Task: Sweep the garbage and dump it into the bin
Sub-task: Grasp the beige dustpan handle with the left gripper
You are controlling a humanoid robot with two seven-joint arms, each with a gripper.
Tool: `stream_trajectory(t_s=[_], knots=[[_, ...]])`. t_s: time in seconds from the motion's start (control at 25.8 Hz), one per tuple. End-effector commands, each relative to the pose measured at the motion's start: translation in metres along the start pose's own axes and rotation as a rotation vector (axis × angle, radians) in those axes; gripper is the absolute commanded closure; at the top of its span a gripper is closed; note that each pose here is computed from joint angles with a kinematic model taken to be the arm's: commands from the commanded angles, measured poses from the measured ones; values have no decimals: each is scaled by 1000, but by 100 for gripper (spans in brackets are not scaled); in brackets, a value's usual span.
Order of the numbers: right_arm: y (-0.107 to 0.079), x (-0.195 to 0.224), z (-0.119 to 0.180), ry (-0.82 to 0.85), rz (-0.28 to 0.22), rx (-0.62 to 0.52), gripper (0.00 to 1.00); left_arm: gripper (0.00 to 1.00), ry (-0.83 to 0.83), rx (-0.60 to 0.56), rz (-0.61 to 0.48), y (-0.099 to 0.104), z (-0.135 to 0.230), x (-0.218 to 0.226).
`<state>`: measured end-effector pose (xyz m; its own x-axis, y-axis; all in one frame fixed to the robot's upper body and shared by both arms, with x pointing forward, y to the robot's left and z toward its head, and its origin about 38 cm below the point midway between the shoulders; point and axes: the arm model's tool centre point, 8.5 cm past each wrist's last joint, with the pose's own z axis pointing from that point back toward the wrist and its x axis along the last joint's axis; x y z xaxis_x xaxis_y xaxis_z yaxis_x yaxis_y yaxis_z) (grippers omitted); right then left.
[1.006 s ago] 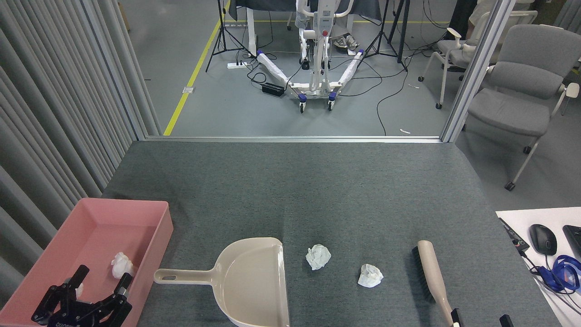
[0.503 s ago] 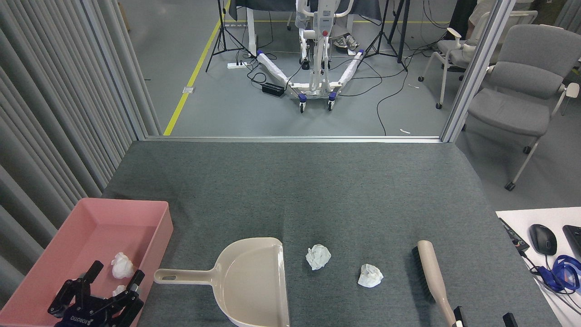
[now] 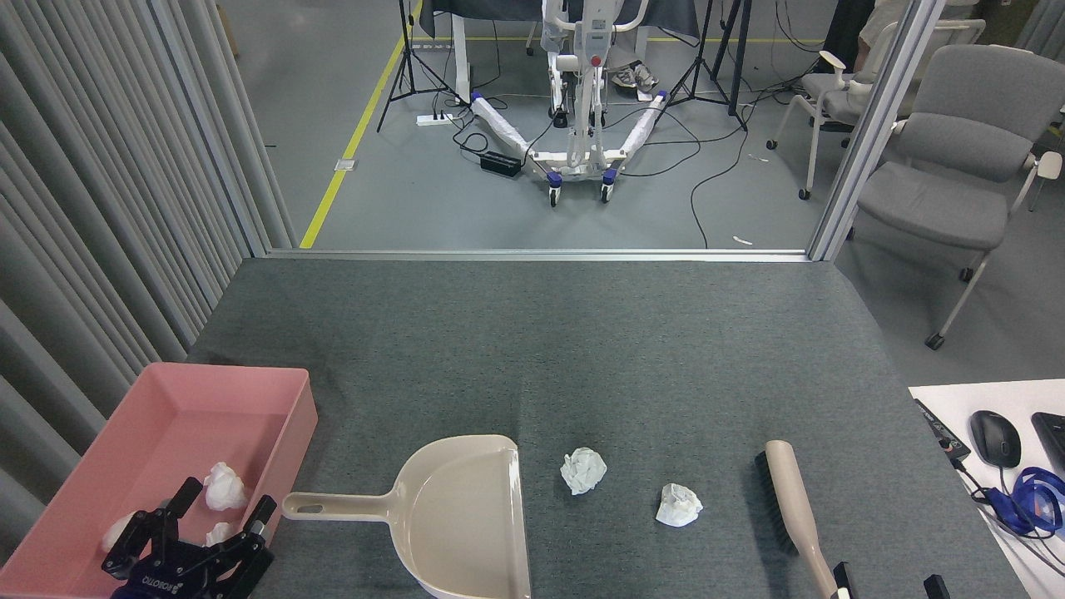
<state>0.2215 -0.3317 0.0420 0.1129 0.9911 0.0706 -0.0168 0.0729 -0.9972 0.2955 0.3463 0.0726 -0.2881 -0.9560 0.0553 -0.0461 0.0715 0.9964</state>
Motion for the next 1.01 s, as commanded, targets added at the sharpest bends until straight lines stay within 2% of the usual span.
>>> stream_trajectory(t_s=[0.0,0.97], knots=[[1,-1,1,1,3,5,2,1,-32,-2,15,-3,-2,10],[4,0,4,8,-5,16,2,1,-20,31,80,-5,-13,25]])
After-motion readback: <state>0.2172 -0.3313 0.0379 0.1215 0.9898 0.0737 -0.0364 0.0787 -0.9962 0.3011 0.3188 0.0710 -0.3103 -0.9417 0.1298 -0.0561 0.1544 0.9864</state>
